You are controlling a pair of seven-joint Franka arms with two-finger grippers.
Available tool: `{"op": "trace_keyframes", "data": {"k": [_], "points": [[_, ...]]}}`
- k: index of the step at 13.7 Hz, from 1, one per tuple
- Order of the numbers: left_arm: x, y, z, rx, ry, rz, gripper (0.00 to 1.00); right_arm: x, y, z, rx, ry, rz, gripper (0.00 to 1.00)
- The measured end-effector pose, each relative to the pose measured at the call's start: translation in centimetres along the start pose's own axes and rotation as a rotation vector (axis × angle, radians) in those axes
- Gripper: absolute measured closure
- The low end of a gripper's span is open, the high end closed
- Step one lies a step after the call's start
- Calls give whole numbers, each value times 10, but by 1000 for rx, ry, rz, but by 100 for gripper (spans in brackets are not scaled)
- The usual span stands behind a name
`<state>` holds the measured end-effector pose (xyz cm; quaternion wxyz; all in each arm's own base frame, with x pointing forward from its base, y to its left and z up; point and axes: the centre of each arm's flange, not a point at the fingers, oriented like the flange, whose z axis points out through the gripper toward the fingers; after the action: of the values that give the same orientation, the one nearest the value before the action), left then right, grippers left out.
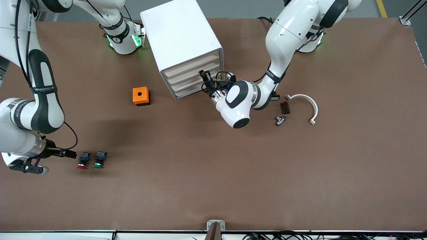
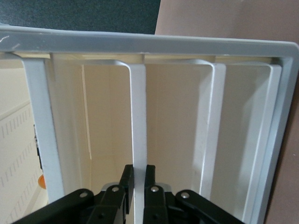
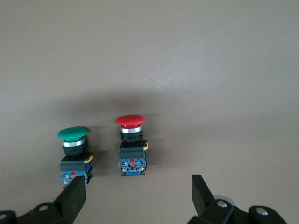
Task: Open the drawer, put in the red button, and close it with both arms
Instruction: 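Pull the top drawer open with the left gripper while the right gripper reaches the buttons, then grasp the red push button with the right gripper while the left gripper withdraws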
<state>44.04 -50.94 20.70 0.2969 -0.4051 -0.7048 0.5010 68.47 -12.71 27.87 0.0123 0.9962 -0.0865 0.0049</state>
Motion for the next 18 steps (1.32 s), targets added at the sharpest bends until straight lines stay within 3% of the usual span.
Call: {"op": "trace_keyframes", "data": {"k": [4,7,10,12,13,18], "points": [[5,9,-75,-75,-88,14,87,-3,-2,31,0,34,40,0],[22,18,-150,-117,-186,56,87,-10,-3,52,7,27,60,0],[32,24,-179,-137,-231,113,87,-12,-7,64,31,13,80,0],[33,23,-186,-145,-240,143,81,-13,-9,69,34,7,80,0],[33,22,-188,-148,-242,151,76,-14,-11,72,35,3,79,0],[38,18,-215,-165,-280,168,23,-16,-14,82,35,-12,77,0]]}}
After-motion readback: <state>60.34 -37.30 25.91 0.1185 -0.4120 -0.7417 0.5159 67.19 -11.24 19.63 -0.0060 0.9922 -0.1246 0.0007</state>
